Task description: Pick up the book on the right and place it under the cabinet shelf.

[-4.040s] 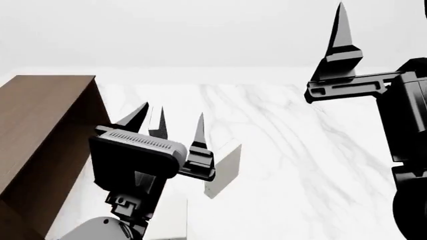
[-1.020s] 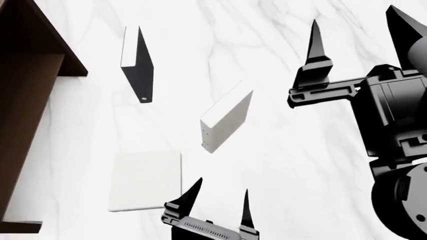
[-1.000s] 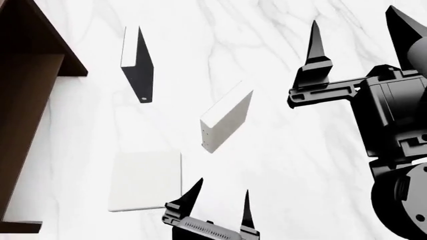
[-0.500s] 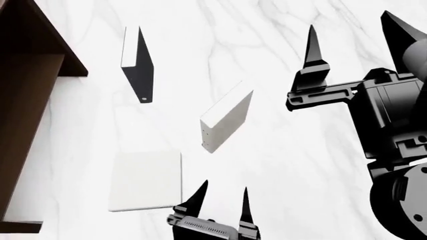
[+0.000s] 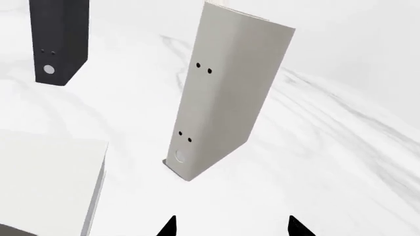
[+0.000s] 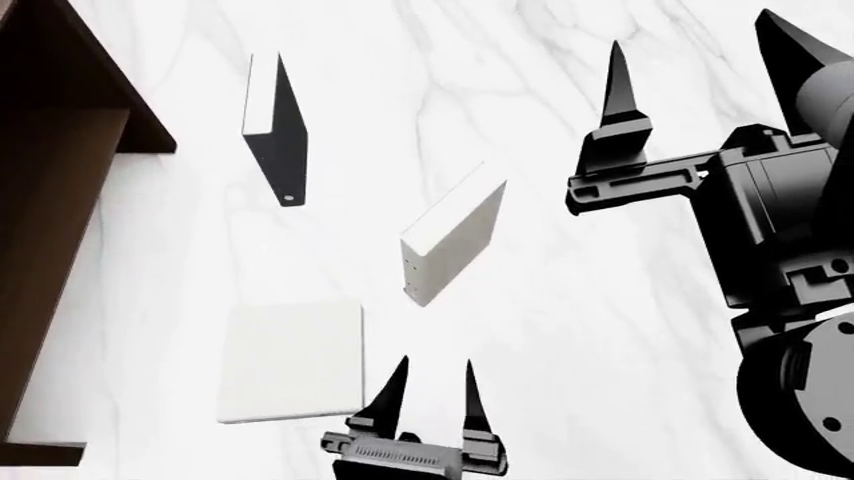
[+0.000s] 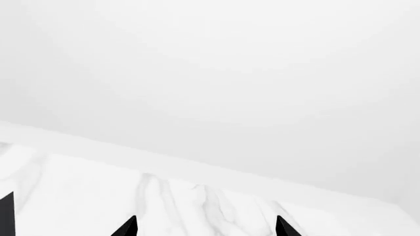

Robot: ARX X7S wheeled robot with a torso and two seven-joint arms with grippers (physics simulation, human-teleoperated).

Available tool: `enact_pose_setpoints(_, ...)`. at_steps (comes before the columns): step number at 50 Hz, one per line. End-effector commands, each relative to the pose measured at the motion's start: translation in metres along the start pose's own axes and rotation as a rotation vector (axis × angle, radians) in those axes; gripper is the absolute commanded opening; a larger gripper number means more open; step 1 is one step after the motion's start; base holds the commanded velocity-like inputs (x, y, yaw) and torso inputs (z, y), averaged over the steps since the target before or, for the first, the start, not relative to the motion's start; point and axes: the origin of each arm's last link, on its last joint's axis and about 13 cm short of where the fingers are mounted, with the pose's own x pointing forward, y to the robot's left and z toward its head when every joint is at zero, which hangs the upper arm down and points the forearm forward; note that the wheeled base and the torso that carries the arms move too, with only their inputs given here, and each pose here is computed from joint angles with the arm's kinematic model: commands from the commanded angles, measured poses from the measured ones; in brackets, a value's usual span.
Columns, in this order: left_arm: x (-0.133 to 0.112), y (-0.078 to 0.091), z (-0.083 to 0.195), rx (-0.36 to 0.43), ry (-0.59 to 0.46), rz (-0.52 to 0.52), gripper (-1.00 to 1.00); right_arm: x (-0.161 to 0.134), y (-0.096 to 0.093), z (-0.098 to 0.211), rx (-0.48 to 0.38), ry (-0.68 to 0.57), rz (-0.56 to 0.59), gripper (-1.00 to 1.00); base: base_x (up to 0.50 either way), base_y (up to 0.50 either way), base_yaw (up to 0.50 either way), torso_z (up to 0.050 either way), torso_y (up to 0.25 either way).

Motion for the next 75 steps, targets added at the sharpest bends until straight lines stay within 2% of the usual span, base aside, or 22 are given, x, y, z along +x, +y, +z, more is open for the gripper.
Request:
enact_pose_setpoints(1, 0.001, 0.021, -0.022, -0.147, 0.179, -0.003, 1.00, 0.000, 0.000, 0.003, -0.002, -0.007, 0.003, 1.00, 0.00, 0.00, 0.00, 0.000, -0.011)
enact_pose_setpoints(15, 0.006, 0.039, -0.024, -0.086, 0.178, 0.141, 1.00, -0.001, 0.000, 0.004, 0.004, -0.007, 0.001, 1.00, 0.01, 0.00, 0.00, -0.003, -0.005)
enact_pose_setpoints(29, 0.010, 0.051, -0.026, -0.075, 0.172, 0.257, 1.00, 0.002, 0.000, 0.007, 0.002, -0.007, 0.003, 1.00, 0.01, 0.00, 0.00, -0.004, -0.005)
enact_pose_setpoints(45, 0.013, 0.062, -0.022, -0.078, 0.139, 0.341, 1.00, 0.001, -0.001, 0.007, 0.008, 0.001, -0.001, 1.00, 0.01, 0.00, 0.00, -0.003, -0.005)
enact_pose_setpoints(75, 0.018, 0.082, -0.015, -0.037, 0.095, 0.477, 1.00, -0.002, -0.002, 0.009, 0.027, 0.000, 0.002, 1.00, 0.01, 0.00, 0.00, -0.003, -0.005)
